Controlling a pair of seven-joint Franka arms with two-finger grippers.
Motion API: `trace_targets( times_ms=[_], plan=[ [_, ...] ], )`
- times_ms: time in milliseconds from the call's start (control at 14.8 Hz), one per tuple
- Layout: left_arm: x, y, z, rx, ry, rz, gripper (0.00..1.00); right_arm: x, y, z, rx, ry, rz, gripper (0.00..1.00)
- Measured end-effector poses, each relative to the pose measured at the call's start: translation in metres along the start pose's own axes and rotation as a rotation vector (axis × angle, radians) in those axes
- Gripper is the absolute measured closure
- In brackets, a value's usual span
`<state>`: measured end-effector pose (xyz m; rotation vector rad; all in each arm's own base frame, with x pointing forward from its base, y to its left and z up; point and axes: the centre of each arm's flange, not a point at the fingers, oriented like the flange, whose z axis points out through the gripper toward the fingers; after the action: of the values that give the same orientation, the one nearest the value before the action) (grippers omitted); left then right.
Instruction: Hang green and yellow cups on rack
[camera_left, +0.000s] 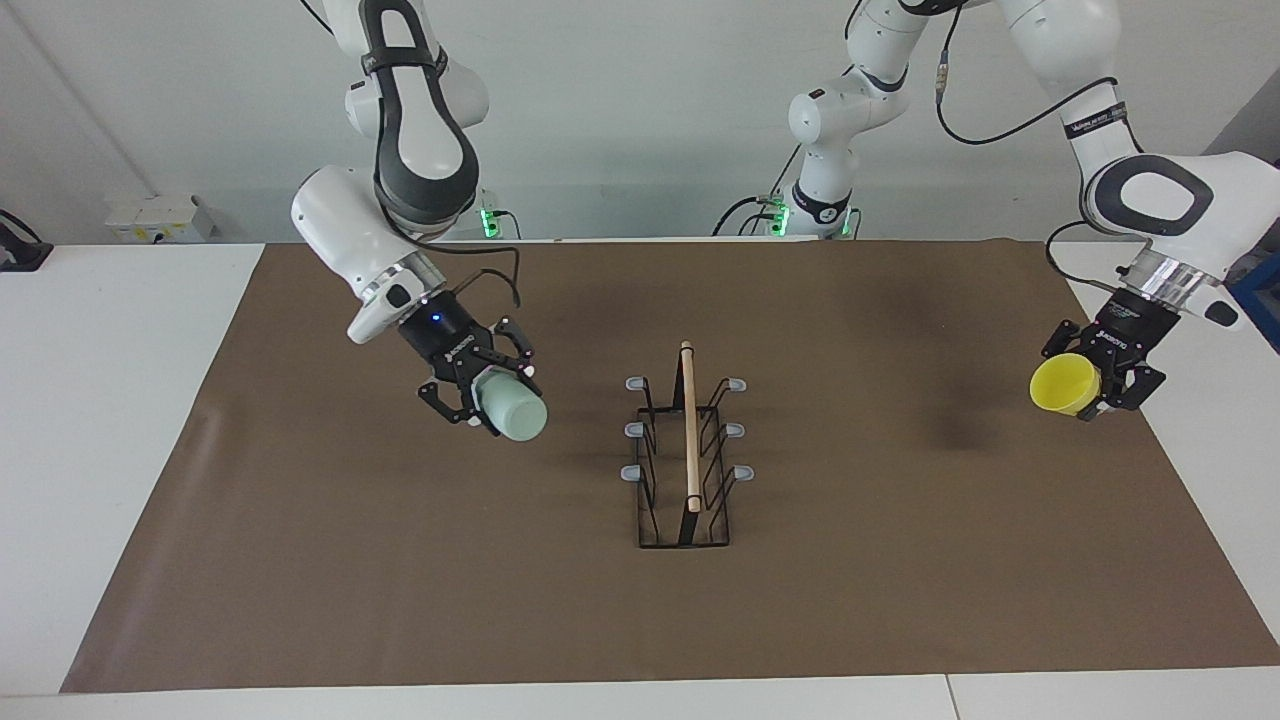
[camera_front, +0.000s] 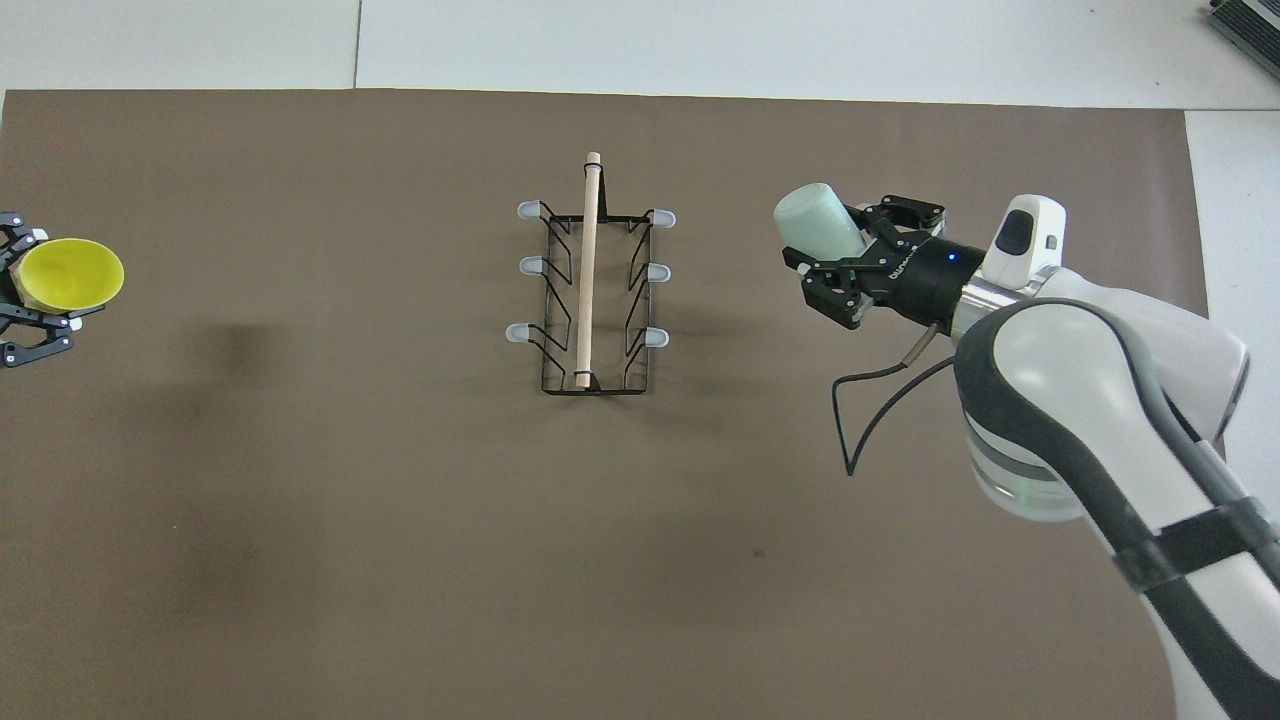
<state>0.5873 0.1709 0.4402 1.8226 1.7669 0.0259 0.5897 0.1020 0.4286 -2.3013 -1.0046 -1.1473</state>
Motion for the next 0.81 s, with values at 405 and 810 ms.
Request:
trace_targets(
  times_ms=[405, 810],
  plan=[
    [-0.065, 0.020, -0.015, -0.002, 0.074, 0.185, 0.32, -0.007, 0.004, 0.002, 0.007, 0.007, -0.037, 0.30],
    [-0.148, 0.013, -0.023, 0.039, 0.178, 0.408, 0.32, 0.006, -0.075, 0.043, 0.029, 0.284, 0.201, 0.30]
  ],
)
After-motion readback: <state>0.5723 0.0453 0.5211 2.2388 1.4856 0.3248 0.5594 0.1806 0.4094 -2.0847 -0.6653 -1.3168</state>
